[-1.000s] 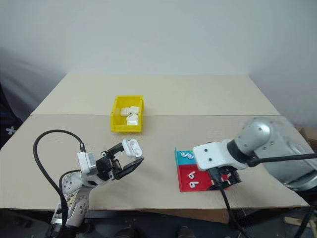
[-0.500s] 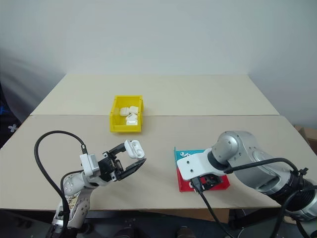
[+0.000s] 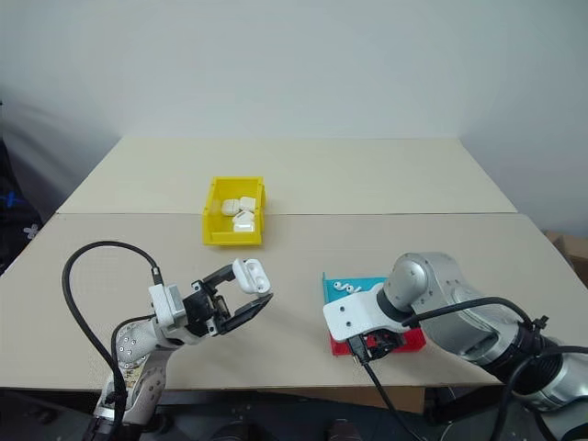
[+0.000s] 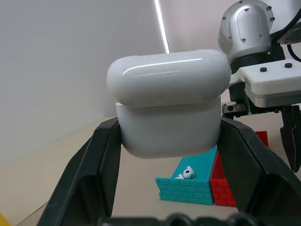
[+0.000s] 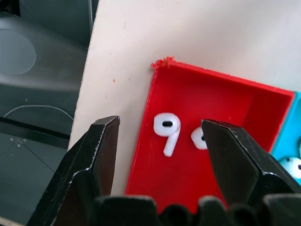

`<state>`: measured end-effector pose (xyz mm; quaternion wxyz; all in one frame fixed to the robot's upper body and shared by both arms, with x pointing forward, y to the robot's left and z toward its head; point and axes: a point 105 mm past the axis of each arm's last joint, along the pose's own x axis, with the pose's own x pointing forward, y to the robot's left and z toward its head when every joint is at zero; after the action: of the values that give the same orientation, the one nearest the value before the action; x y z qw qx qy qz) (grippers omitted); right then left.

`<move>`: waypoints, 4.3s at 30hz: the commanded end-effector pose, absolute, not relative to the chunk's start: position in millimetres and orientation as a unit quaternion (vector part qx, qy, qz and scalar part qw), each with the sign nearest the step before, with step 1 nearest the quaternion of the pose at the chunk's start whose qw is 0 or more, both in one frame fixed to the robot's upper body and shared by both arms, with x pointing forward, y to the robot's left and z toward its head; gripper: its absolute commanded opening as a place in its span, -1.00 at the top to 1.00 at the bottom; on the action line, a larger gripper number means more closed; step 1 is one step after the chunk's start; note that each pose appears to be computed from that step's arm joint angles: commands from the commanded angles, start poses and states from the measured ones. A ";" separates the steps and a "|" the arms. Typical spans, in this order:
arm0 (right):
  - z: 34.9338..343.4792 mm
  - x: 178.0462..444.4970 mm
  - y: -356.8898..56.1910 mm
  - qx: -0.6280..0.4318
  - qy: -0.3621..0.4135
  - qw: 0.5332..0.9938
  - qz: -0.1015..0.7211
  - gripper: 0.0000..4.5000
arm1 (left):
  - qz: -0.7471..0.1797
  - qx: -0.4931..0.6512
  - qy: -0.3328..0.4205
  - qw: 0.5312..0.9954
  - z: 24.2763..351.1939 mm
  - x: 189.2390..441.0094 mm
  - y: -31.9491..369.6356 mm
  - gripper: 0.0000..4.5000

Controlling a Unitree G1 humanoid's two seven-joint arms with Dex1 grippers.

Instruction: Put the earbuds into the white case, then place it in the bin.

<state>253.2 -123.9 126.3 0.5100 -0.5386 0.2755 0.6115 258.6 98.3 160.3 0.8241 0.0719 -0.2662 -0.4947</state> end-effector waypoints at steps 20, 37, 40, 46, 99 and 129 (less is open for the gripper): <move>115.7 257.7 -123.9 -0.555 0.276 0.493 0.610 -0.05 | -0.489 0.085 -0.257 0.830 165.5 256.5 97.4 -0.23; 116.4 259.2 -124.6 -0.562 0.273 0.495 0.604 -0.05 | -0.491 0.089 -0.248 0.830 162.3 258.4 95.9 -0.23; 116.6 259.4 -125.7 -0.566 0.273 0.493 0.602 -0.05 | -0.492 0.088 -0.248 0.830 161.9 258.5 95.2 -0.23; 117.0 260.0 -126.4 -0.568 0.270 0.493 0.601 0.11 | -0.491 0.089 -0.242 0.832 159.5 259.4 95.2 -0.23; 345.5 239.5 -98.6 -0.065 -0.360 0.710 0.602 0.66 | -0.594 -0.018 -0.310 0.742 220.6 235.0 59.9 -0.23; 274.7 238.1 -71.5 -0.126 -0.282 0.658 0.687 0.66 | -0.619 -0.020 -0.323 0.716 224.3 227.2 57.3 -0.23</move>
<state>240.9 -69.3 272.7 0.6625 -0.1111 -0.2711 0.6894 232.6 58.1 214.8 0.7274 -0.0238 -0.3016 -0.6159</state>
